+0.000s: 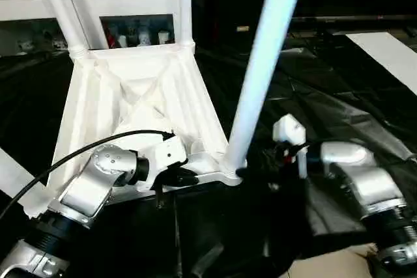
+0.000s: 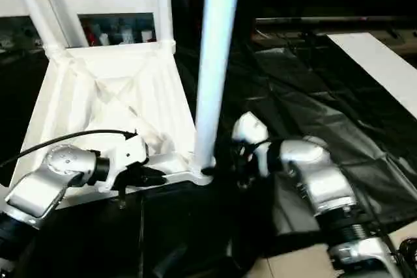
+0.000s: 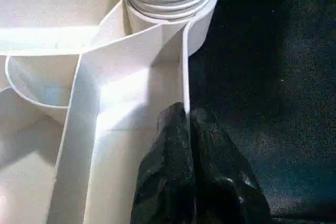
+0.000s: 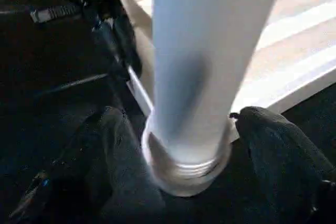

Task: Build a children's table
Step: Rotate leg to tighten

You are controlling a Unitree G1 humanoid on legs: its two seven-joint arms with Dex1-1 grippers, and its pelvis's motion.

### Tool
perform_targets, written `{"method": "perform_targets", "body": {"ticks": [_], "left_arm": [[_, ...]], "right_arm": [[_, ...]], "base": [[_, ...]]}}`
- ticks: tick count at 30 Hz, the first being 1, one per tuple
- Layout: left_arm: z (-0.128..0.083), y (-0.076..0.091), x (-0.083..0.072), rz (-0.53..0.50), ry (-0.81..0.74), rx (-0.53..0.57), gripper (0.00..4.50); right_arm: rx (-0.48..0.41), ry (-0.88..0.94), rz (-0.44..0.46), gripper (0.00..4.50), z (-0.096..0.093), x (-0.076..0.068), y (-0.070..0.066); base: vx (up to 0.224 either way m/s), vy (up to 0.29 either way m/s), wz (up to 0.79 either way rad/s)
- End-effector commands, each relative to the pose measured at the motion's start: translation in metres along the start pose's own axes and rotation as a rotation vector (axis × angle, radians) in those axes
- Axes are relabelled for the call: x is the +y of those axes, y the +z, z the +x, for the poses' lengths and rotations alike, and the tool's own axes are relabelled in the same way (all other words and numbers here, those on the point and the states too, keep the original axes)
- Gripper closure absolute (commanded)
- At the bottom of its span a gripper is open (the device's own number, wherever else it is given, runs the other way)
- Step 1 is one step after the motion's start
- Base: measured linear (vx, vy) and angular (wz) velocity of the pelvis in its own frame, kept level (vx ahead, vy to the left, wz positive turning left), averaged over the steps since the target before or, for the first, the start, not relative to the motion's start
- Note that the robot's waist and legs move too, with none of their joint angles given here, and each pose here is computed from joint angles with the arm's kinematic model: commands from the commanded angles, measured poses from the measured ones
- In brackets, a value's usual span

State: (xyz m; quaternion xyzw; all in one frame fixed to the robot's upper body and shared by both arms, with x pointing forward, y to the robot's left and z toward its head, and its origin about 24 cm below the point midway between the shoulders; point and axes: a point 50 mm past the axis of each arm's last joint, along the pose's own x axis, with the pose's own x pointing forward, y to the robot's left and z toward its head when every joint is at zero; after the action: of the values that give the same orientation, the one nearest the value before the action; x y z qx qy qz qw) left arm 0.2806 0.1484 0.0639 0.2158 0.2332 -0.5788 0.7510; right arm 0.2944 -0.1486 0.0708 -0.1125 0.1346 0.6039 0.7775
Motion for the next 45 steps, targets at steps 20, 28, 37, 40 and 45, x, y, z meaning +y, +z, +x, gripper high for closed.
{"method": "perform_targets", "body": {"ticks": [20, 28, 37, 40, 45], "left_arm": [[0.000, 0.005, 0.010, 0.023, -0.048, -0.006, 4.50], [0.002, 0.001, 0.011, 0.011, -0.051, 0.000, 4.50], [0.016, 0.001, 0.018, -0.091, 0.067, -0.048, 4.50], [0.024, 0.004, 0.021, -0.119, 0.123, -0.059, 4.50], [0.045, 0.013, 0.029, -0.173, 0.256, -0.053, 4.50]], "right_arm": [[0.084, -0.032, -0.037, 1.66, 0.021, -0.018, -0.009], [0.075, -0.021, -0.027, 1.83, 0.024, -0.020, -0.011], [-0.039, -0.304, 0.174, 1.84, 0.049, -0.023, -0.020], [-0.070, -0.378, 0.243, 1.85, 0.065, -0.018, -0.020], [-0.092, -0.586, 0.389, 1.86, 0.094, -0.017, -0.015]], "base": [[0.000, 0.000, 0.00], [0.000, 0.000, 0.00], [0.000, 0.000, 0.00], [0.000, 0.000, 0.00], [0.000, 0.000, 0.00]]}}
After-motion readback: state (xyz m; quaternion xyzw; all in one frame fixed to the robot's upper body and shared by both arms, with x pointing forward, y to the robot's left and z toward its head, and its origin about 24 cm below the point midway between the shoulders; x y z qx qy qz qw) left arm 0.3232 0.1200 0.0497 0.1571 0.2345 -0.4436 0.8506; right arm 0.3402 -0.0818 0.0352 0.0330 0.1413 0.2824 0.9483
